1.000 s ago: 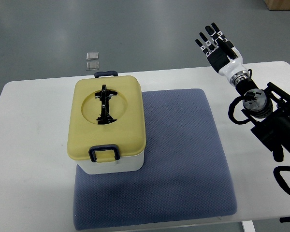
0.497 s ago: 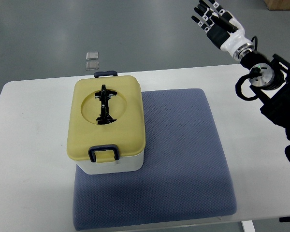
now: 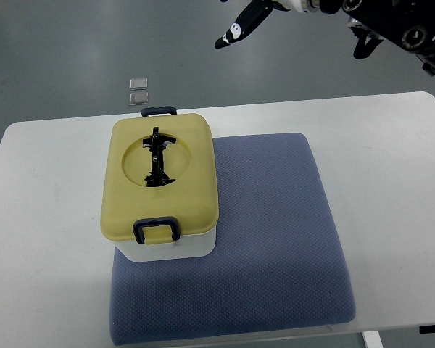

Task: Open white storage box with right hand
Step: 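Raise the right hand and swing it over toward the yellow lid, then lower the right hand onto the black handle on the yellow lid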

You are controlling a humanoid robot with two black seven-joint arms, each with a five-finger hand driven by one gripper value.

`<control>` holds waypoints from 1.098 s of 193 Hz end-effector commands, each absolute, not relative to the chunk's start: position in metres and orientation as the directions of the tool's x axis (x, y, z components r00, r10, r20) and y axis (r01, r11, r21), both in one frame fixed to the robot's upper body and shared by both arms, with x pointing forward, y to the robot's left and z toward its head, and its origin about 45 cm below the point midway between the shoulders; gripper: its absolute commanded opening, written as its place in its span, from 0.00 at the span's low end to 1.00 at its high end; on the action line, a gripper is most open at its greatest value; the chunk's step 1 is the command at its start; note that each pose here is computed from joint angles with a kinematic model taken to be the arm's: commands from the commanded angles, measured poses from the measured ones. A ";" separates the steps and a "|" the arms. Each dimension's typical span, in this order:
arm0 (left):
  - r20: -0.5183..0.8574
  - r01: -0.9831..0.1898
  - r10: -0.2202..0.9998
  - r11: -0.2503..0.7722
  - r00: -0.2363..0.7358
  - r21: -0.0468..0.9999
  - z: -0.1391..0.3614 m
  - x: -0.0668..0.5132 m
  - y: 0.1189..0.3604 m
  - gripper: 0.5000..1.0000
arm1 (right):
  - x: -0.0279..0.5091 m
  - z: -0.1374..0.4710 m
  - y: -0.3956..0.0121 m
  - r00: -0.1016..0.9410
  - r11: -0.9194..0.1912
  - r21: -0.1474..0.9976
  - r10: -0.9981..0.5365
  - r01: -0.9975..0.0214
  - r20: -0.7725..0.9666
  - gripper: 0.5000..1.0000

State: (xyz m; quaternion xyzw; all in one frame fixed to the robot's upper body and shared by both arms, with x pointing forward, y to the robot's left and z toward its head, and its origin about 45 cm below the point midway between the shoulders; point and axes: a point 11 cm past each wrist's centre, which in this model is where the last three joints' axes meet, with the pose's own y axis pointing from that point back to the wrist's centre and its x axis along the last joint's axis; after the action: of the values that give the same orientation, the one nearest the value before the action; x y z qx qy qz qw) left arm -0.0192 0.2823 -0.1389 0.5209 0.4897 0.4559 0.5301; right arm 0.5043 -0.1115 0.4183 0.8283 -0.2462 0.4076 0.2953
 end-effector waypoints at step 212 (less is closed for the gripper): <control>-0.039 0.027 0.994 0.037 0.103 0.999 -0.139 -0.020 0.283 1.00 | 0.414 0.355 -0.036 0.313 -0.883 0.384 0.296 -0.271 0.902 0.86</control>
State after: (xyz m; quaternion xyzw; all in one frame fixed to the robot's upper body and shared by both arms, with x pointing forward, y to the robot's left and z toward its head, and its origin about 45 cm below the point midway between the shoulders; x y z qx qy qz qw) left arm -0.0196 0.2828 -0.1389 0.5217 0.4892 0.4576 0.5283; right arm 0.4156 -0.0408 0.3580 0.7735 0.0094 0.5824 0.2499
